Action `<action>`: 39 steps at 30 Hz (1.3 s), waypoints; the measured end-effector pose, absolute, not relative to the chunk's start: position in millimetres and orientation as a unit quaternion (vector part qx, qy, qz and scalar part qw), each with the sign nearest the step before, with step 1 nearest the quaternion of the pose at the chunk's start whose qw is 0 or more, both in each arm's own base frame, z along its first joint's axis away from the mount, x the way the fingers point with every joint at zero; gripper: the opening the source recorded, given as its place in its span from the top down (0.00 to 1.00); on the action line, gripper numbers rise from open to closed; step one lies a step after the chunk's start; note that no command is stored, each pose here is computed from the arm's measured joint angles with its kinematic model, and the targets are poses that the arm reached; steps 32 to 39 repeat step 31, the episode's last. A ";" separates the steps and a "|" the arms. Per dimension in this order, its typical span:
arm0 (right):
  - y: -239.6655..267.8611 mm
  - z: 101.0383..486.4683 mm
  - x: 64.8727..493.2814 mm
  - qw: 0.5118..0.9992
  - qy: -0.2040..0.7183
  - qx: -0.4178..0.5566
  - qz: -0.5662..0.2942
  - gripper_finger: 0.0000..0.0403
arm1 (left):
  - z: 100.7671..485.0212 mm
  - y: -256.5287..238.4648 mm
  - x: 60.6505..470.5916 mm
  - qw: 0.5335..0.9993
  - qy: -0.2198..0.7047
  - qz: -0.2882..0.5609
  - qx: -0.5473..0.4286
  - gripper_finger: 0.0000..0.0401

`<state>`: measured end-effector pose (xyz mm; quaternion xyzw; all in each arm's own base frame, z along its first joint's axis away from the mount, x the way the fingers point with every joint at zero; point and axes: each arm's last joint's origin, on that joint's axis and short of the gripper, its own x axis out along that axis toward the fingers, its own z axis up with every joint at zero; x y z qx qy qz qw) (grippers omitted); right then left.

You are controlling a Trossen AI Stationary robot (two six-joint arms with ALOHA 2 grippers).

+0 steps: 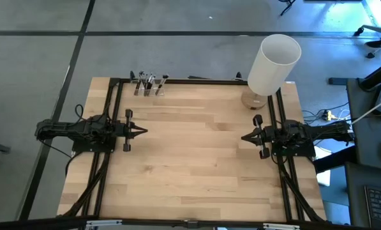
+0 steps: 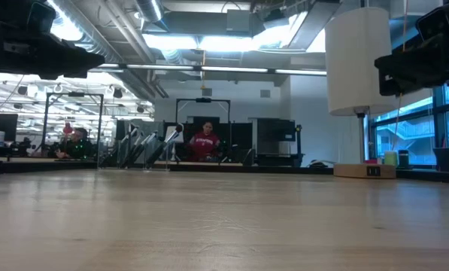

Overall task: Put items in baskets/containers
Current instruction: Return to Home Position

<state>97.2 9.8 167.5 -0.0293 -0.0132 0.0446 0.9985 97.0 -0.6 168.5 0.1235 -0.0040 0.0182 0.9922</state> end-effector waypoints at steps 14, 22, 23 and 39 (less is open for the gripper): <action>9.8 167.5 97.2 0.998 -0.013 -0.029 0.045 0.96 | 168.5 -0.6 97.0 0.992 -0.004 0.018 0.123 0.97; 9.8 167.5 97.2 0.998 -0.013 -0.029 0.045 0.96 | 168.5 -0.6 97.0 0.992 -0.004 0.018 0.123 0.98; 9.8 167.5 97.2 0.998 -0.013 -0.029 0.045 0.96 | 168.5 -0.6 97.0 0.992 -0.004 0.018 0.123 0.98; 9.8 167.5 97.2 0.998 -0.013 -0.029 0.045 0.96 | 168.5 -0.6 97.0 0.992 -0.004 0.018 0.123 0.97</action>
